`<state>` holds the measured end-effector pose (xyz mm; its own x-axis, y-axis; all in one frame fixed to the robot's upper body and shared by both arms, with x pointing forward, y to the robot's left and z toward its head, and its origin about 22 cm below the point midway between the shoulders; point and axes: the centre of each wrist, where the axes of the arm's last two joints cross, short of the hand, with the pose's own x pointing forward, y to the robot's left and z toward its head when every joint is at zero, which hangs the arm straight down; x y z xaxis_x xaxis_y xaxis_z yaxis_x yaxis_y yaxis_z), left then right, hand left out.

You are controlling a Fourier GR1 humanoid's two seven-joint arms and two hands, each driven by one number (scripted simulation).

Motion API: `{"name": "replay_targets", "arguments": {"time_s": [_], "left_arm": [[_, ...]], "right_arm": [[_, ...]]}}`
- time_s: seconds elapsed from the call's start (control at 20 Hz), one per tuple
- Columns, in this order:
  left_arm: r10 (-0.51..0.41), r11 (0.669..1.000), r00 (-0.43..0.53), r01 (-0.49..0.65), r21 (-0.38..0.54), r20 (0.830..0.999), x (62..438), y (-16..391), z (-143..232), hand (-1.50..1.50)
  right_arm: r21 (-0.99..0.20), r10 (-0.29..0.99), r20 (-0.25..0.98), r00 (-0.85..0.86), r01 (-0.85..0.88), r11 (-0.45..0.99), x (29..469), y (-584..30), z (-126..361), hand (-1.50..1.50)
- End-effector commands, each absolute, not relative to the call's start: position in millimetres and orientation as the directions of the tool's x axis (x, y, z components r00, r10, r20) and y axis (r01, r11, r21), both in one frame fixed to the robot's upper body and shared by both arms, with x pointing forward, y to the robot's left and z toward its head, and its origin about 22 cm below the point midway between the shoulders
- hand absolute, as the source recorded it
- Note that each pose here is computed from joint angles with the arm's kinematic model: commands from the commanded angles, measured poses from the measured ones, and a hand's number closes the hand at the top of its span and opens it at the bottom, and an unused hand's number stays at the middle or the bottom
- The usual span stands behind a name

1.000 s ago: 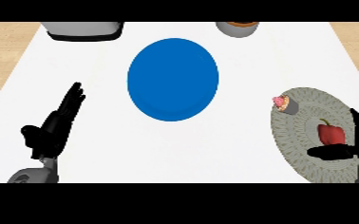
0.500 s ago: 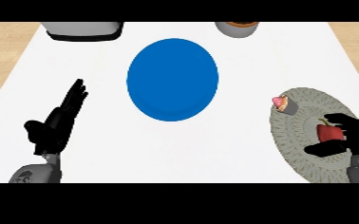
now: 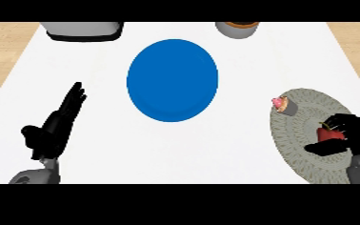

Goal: Pick the bell pepper from the placemat and place it in the plate

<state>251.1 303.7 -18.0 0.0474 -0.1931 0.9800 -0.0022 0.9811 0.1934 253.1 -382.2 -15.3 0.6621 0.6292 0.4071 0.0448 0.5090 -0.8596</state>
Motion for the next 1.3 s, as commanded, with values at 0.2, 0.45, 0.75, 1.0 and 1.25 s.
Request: {"name": "replay_targets", "arguments": {"time_s": [0.2,0.45,0.75,1.0,1.25], "left_arm": [[-0.178,0.984,0.034,0.036,0.177,0.983,260,292,-21,0.00],[-0.191,0.982,0.046,0.005,0.191,0.981,264,290,-15,0.00],[-0.171,0.985,0.063,-0.002,0.171,0.983,242,314,-18,0.00],[-0.194,0.980,0.048,-0.026,0.196,0.980,259,305,-16,0.00],[-0.194,0.981,0.041,-0.003,0.194,0.980,252,288,-20,0.00]], "right_arm": [[-0.934,0.938,0.310,0.156,-0.135,0.332,297,-357,20,1.50],[-0.935,0.930,0.350,-0.113,-0.105,0.339,315,-350,30,1.50],[-0.924,0.896,0.379,-0.232,-0.035,0.381,323,-342,86,1.50],[-0.885,0.865,0.406,-0.295,0.110,0.453,308,-343,95,1.50],[-0.848,0.852,0.387,-0.353,0.227,0.479,328,-316,151,1.50]]}}
